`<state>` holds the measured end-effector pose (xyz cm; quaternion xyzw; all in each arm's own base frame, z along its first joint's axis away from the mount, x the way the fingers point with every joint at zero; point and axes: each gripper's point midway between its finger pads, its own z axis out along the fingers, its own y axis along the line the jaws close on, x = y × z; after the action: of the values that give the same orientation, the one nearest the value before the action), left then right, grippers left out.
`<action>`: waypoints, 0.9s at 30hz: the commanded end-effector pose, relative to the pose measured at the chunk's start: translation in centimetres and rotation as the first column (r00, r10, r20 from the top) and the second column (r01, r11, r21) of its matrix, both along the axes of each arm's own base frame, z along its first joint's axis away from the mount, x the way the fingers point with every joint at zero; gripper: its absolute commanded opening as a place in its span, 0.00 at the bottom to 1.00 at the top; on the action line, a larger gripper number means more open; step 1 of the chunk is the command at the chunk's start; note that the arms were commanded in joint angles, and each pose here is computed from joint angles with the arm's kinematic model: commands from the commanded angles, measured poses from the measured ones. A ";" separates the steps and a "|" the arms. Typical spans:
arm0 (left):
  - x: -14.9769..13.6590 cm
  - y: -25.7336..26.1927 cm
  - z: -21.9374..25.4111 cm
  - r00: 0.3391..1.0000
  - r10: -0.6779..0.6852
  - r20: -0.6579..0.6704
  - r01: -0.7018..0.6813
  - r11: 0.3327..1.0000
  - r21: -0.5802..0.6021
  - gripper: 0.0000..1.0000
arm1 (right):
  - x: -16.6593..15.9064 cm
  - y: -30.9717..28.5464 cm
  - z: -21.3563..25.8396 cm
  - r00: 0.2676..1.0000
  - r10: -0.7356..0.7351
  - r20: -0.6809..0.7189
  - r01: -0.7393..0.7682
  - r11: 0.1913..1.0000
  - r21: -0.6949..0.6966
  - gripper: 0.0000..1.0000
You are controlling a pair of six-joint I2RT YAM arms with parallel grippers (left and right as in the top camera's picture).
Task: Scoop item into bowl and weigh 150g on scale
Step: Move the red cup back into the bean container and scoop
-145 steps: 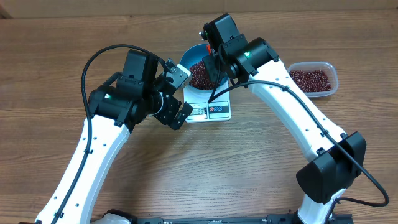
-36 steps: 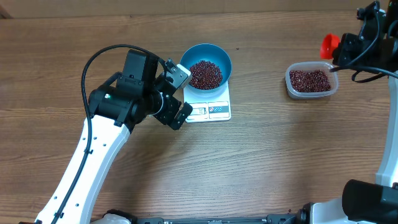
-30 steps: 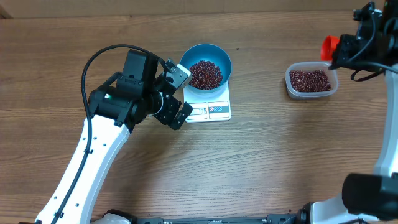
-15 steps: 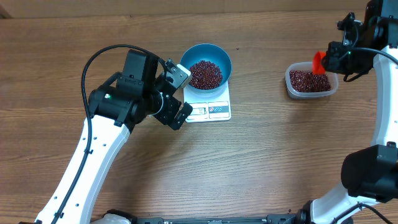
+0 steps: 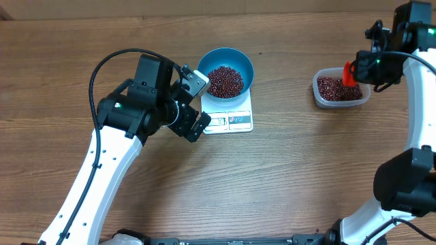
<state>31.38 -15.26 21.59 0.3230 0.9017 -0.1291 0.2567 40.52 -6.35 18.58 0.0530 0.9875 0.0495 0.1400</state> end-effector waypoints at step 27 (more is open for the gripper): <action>0.2 -0.2 1.3 1.000 0.001 0.026 0.000 1.000 -0.030 1.00 | 1.3 -0.7 -7.7 0.989 -0.006 -0.145 0.009 1.000 0.019 0.04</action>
<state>31.37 -15.27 21.59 0.3231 0.9017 -0.1293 0.2567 41.78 -7.06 11.77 0.0595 0.9942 0.0482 0.0752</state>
